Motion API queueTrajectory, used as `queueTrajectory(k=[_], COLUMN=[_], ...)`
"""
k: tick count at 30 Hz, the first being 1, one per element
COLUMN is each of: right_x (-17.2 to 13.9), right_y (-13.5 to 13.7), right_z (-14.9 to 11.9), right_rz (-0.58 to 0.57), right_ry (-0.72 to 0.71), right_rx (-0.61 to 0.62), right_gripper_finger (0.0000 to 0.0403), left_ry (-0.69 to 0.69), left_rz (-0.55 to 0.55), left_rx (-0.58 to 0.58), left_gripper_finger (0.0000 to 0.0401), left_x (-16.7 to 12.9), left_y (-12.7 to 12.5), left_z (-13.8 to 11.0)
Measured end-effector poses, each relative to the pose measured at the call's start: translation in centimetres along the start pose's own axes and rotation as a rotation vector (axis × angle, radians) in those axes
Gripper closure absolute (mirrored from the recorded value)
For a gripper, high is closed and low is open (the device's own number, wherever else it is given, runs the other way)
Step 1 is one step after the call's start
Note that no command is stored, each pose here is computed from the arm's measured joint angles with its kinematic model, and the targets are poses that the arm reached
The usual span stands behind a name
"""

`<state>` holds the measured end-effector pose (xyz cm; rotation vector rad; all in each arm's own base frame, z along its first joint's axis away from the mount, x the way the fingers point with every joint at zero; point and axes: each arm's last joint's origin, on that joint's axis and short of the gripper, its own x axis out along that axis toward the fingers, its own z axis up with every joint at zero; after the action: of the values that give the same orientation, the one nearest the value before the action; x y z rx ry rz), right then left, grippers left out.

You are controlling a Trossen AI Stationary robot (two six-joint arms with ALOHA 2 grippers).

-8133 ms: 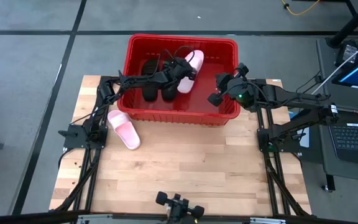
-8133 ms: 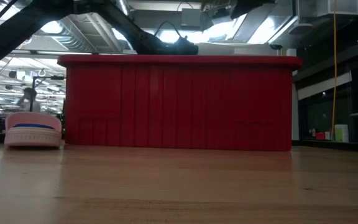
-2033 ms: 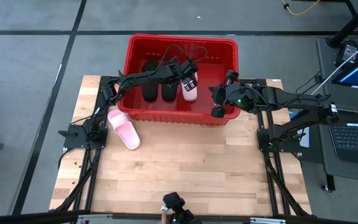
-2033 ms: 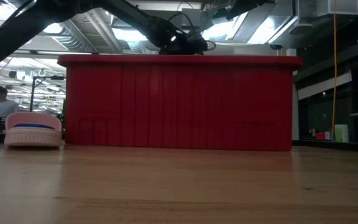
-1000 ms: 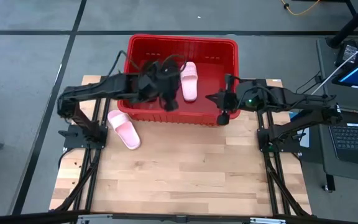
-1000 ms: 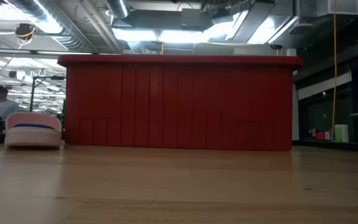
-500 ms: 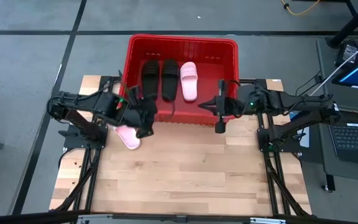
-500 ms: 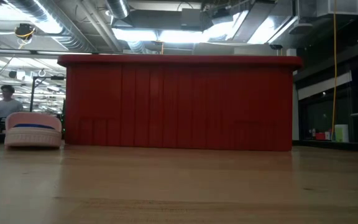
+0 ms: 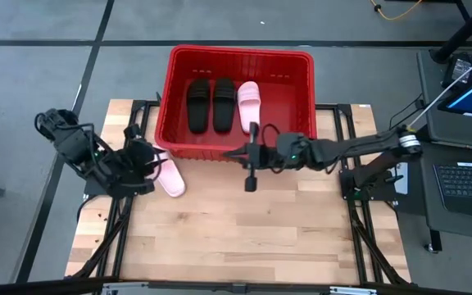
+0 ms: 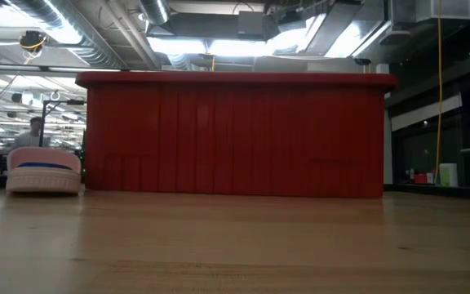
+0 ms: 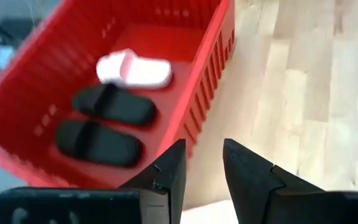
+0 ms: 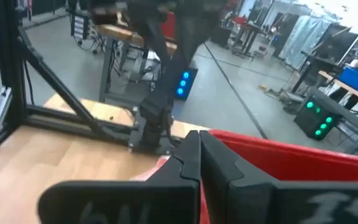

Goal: Pick and place slides into bin
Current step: Put the pink slide into the red bin

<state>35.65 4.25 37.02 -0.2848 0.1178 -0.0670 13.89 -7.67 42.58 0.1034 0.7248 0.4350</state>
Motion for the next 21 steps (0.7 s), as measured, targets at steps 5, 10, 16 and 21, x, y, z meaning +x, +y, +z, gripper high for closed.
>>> queueTrajectory(k=[5,10,16,21], right_x=[1.6,1.5,1.1,1.1], right_y=[1.3,2.1,2.1,2.2], right_z=[-0.3,1.3,2.4,2.1], right_rz=[-0.04,-0.161,-0.161,-0.153], right_ry=[-0.023,0.016,0.011,0.041], right_rx=[0.004,-0.071,-0.105,-0.118], right_gripper_finger=[0.0398,0.0398,0.0398,0.0398], left_ry=[0.046,0.159,0.289,0.307], left_rz=[0.011,0.014,0.003,0.081], left_rx=[-0.052,-0.098,-0.064,-0.099], left_gripper_finger=[0.0303,0.0299,0.0302,0.0302], left_x=[1.4,3.8,6.5,7.9], left_y=[-0.1,-1.6,-3.5,-3.6], left_z=[-3.8,-7.3,-10.3,-12.2])
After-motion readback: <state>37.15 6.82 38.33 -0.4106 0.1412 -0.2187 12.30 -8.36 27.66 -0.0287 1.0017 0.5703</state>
